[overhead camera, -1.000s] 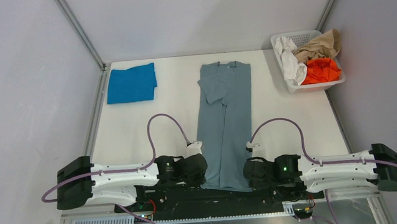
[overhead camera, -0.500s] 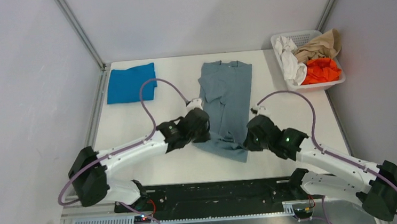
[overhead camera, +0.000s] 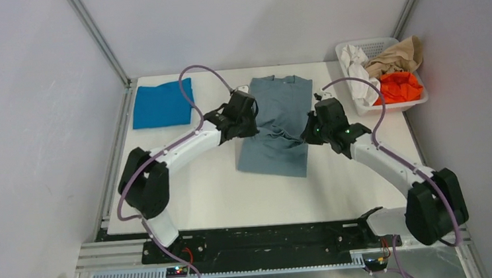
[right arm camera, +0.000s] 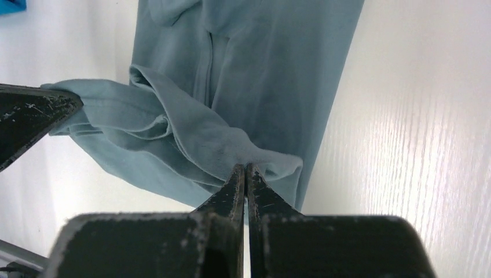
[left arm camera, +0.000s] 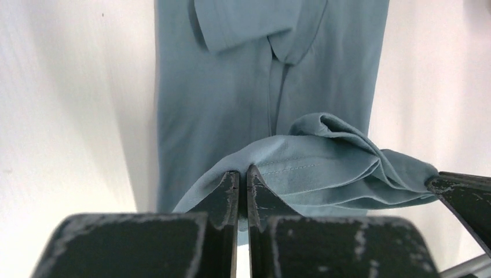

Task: Fold and stack the t-shirts
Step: Fold the folded rectangular tshirt in 1/3 of the way

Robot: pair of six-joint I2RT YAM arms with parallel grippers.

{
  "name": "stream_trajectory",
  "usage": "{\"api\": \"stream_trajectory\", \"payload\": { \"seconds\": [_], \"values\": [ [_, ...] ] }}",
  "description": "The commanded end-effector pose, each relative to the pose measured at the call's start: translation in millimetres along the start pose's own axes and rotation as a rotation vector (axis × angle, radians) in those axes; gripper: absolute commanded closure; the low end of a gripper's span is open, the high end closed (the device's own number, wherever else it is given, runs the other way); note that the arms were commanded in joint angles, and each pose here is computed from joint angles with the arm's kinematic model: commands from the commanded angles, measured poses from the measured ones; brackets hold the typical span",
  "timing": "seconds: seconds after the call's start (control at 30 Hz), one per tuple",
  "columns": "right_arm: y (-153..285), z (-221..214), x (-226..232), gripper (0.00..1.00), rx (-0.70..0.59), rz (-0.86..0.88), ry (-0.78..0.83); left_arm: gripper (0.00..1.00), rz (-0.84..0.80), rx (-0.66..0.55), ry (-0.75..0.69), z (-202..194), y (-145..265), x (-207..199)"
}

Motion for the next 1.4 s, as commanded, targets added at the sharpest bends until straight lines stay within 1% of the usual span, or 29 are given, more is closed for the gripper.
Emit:
{"api": "stream_trajectory", "payload": {
  "seconds": [0.0,0.23,0.37,0.43,0.47,0.5,0.53,0.57,0.6,0.63,0.67,0.7,0.73,0.77,0.8,0.83,0.87,0.9,0.93,0.97,1.03,1.13,1.17,1.2,1.23,1.27,1.3,1.33,1.37],
  "values": [
    [-14.0,34.9,15.3,1.0,-0.057,0.097,0.034,0.97,-0.043,-0.014,-0.037,24.1,-14.8,-1.0],
    [-46.0,45.0,3.6,1.0,-0.042,0.07,0.008,0.92,-0.059,0.056,-0.034,23.2,-52.0,6.0],
    [-57.5,48.9,-10.1,1.0,-0.049,0.0,-0.022,0.89,-0.056,0.064,-0.037,26.3,-65.7,7.0],
    [-62.6,49.7,-18.0,1.0,-0.049,-0.033,-0.039,0.81,-0.052,0.065,-0.035,28.2,-71.1,8.3],
    [-66.2,50.0,-21.2,1.0,-0.049,-0.043,-0.044,0.75,-0.048,0.067,-0.032,28.7,-72.7,10.0],
    [-67.9,51.7,-21.7,0.99,-0.053,-0.043,-0.047,0.72,-0.045,0.066,-0.028,29.9,-74.3,11.7],
    [-72.2,52.5,-24.6,0.96,-0.051,-0.046,-0.051,0.61,-0.044,0.062,-0.025,31.6,-74.2,13.3],
    [-73.7,55.2,-22.4,0.85,-0.048,-0.032,-0.05,0.54,-0.04,0.056,-0.017,35.2,-73.5,16.7],
    [-76.7,56.4,-24.8,0.77,-0.041,-0.036,-0.054,0.37,-0.038,0.043,-0.011,40.1,-69.8,17.9],
    [-76.8,62.5,-22.5,0.57,-0.049,-0.032,-0.056,0.29,-0.032,0.03,-0.003,45.7,-67.1,22.0],
    [-76.7,64.0,-25.1,0.48,-0.044,-0.047,-0.06,0.1,-0.031,0.002,0.003,54.7,-59.0,23.0],
    [-72.7,72.4,-23.1,0.36,-0.068,-0.055,-0.06,0.03,-0.022,-0.014,0.021,60.6,-54.7,28.3],
    [-68.6,74.5,-21.8,0.31,-0.072,-0.059,-0.063,0.02,-0.019,-0.048,0.028,70.1,-43.1,29.8],
    [-60.3,79.3,-20.6,0.21,-0.101,-0.077,-0.063,0.01,-0.01,-0.067,0.037,75.0,-36.7,33.4],
    [-55.4,77.3,-20.0,0.16,-0.095,-0.087,-0.057,0.01,0.01,-0.099,0.042,80.0,-23.6,37.3],
    [-46.2,77.4,-13.0,0.08,-0.113,-0.088,-0.038,0.0,0.02,-0.113,0.049,81.2,-17.1,39.4],
    [-41.8,70.3,-12.1,0.06,-0.094,-0.1,-0.005,0.0,0.038,-0.136,0.055,80.7,-4.5,43.8],
    [-33.8,65.0,-0.4,0.03,-0.1,-0.087,0.034,0.0,0.046,-0.142,0.063,78.5,0.7,46.2],
    [-31.5,56.0,0.9,0.03,-0.081,-0.094,0.07,0.0,0.06,-0.146,0.068,71.3,9.8,51.7],
    [-27.1,46.9,13.0,0.02,-0.075,-0.075,0.104,0.0,0.071,-0.152,0.08,68.1,14.2,55.0],
    [-24.4,23.6,23.9,0.01,-0.026,-0.053,0.137,0.0,0.08,-0.137,0.105,49.4,22.9,62.7],
    [-20.3,-11.4,27.9,0.01,0.034,-0.053,0.14,0.0,0.067,-0.072,0.13,6.1,26.2,73.5],
    [-15.2,-19.4,31.4,0.0,0.035,-0.049,0.152,0.0,0.037,-0.064,0.129,-0.6,29.5,69.2],
    [-14.4,-31.7,25.5,0.01,0.054,-0.066,0.142,0.0,0.046,-0.022,0.124,-20.8,25.7,74.2],
    [-8.2,-38.4,27.9,0.01,0.058,-0.053,0.141,0.0,0.033,-0.015,0.121,-27.8,28.2,71.5],
    [-7.7,-52.5,19.9,0.01,0.089,-0.065,0.121,0.0,0.042,0.023,0.116,-46.2,25.0,75.7],
    [-3.8,-64.6,11.6,0.01,0.106,-0.067,0.115,0.0,0.024,0.032,0.114,-53.2,26.0,71.7],
    [-1.7,-71.1,9.5,0.01,0.118,-0.059,0.083,0.0,0.027,0.062,0.11,-68.7,24.4,73.6],
    [0.5,-81.3,0.4,0.01,0.127,-0.057,0.069,0.0,0.015,0.063,0.115,-72.9,24.2,72.5]
  ]
}}
Point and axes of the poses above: each gripper's point midway between its finger pads, its own y axis back along the fingers, its own x axis along the line the jaws close on, z = x × y, the point moved 4 cm from there along y, back along the fingers, and after that the axes turned 6 degrees about -y, right-handed, at the moved point
